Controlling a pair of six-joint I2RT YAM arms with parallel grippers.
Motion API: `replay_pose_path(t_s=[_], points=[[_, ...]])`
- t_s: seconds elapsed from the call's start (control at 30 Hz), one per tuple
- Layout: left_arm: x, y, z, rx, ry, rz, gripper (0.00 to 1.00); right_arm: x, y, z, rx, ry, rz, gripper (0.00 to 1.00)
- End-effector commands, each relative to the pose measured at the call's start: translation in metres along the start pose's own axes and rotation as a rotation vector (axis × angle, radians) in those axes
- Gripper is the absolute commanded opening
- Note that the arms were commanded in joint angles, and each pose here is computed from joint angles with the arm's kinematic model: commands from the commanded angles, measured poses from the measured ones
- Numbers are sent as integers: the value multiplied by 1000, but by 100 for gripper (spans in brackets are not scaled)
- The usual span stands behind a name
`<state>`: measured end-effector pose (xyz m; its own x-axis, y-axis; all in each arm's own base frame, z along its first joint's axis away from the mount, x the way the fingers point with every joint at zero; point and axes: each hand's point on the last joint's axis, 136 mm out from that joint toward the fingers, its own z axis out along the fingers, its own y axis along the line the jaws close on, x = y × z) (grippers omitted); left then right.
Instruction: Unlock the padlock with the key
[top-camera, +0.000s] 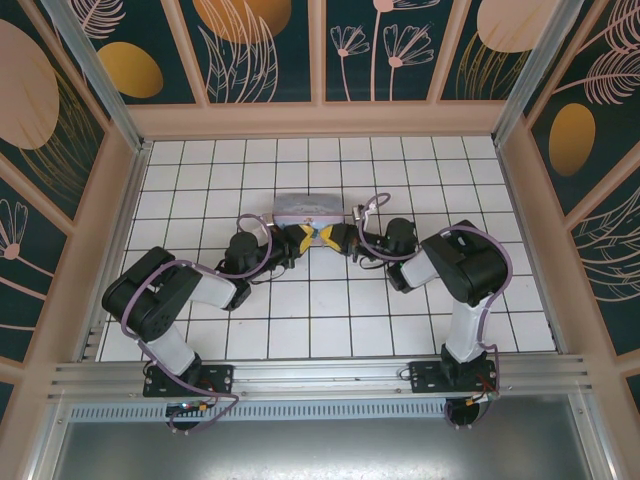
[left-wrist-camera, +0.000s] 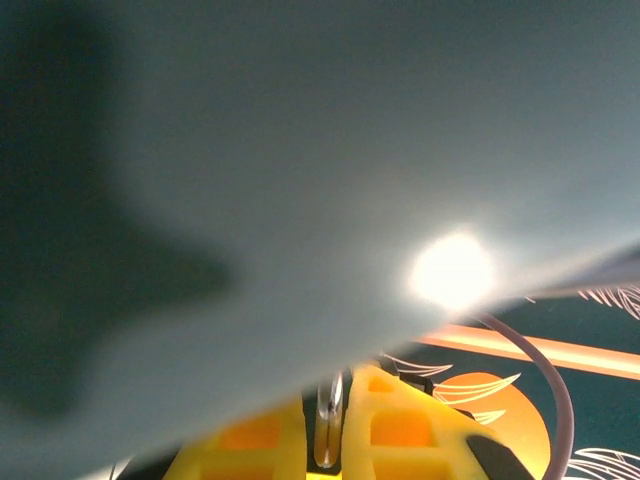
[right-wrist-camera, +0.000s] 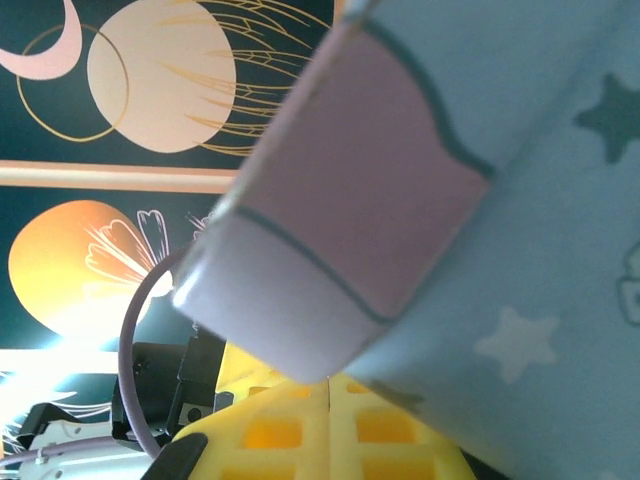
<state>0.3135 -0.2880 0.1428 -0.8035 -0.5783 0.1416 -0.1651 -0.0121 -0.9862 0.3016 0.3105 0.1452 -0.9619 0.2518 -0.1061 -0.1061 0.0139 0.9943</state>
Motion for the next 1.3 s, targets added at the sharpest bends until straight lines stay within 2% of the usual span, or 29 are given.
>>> replay_pose_path(t_s=[0.0, 0.13, 0.47, 0.8, 1.13, 1.27], points=[[65, -41, -2, 134, 280, 75, 0, 2, 38, 19, -60, 53, -180, 0], [65, -39, -2, 128, 282, 79, 0, 5, 44, 25, -55, 60, -180, 0], [59, -24, 2, 40, 251, 141, 0, -4, 54, 25, -105, 8, -4, 0], [53, -18, 2, -40, 217, 222, 0, 6, 50, 43, 12, 42, -100, 0], [50, -24, 3, -7, 191, 192, 0, 7, 74, 44, -145, -29, 11, 0], [50, -26, 3, 9, 193, 175, 0, 6, 75, 43, -149, -38, 4, 0]])
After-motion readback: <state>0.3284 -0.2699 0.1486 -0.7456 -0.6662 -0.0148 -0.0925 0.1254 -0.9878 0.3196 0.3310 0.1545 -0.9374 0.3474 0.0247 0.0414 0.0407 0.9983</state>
